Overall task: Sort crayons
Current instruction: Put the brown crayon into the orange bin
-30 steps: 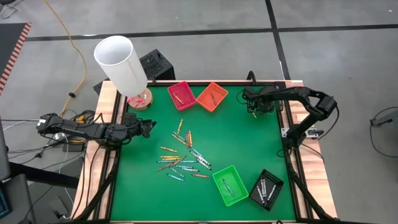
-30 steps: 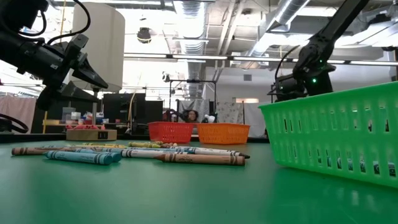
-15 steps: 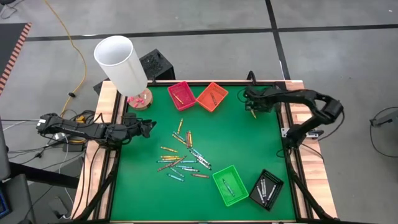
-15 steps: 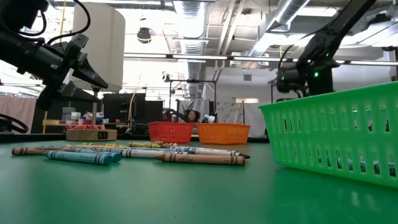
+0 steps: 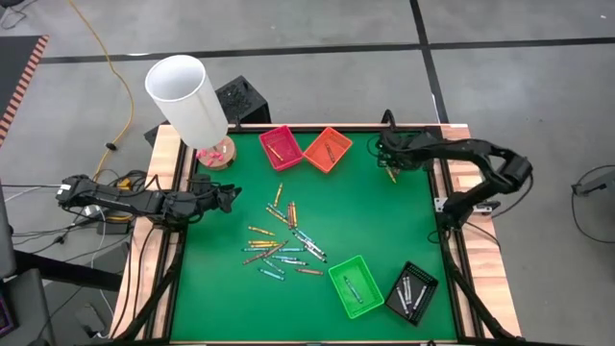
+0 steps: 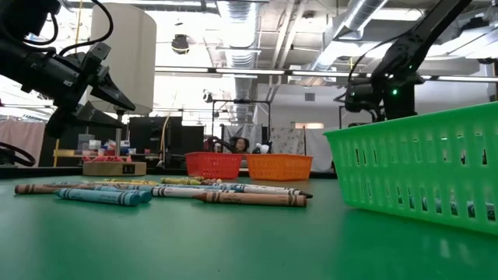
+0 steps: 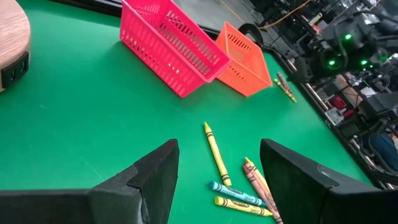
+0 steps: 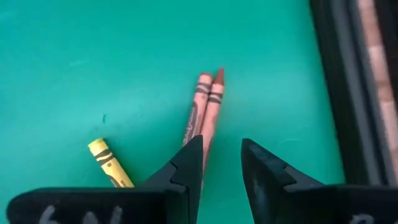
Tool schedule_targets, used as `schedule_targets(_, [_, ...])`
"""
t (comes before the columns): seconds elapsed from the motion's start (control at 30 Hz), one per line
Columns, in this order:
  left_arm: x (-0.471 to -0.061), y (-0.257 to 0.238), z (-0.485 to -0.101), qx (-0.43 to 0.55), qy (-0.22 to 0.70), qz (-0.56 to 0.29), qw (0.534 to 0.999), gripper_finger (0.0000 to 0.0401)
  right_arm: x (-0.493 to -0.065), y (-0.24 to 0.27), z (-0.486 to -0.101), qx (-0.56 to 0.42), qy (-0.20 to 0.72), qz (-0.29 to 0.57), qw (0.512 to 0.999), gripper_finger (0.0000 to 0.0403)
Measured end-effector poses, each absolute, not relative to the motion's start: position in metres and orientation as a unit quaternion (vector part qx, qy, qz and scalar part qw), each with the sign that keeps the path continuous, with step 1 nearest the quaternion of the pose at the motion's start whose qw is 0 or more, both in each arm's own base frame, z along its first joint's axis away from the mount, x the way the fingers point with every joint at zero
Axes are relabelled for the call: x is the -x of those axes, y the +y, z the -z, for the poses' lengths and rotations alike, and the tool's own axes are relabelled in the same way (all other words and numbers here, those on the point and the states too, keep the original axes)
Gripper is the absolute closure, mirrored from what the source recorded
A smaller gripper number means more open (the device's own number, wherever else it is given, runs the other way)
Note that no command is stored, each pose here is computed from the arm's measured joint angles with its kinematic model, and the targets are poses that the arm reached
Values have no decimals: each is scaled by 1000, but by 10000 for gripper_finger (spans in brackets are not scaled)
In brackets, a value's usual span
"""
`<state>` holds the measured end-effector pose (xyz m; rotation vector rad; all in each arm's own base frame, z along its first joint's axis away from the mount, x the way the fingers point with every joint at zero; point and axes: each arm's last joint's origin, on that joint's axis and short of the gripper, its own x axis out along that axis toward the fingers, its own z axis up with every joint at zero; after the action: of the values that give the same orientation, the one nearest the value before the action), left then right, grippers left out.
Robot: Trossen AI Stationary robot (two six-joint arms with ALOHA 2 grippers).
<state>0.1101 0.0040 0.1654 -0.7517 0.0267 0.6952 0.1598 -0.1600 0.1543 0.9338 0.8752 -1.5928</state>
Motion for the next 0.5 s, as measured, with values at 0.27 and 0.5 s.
schedule_targets(0.27, [-110, 4, -165, 363, 12, -332, 870, 186, -166, -166, -137, -383, 383, 667, 511, 285])
schedule_targets(0.5, [-110, 4, -166, 363, 11, -332, 870, 186, -166, -166, -136, -397, 380, 665, 506, 296])
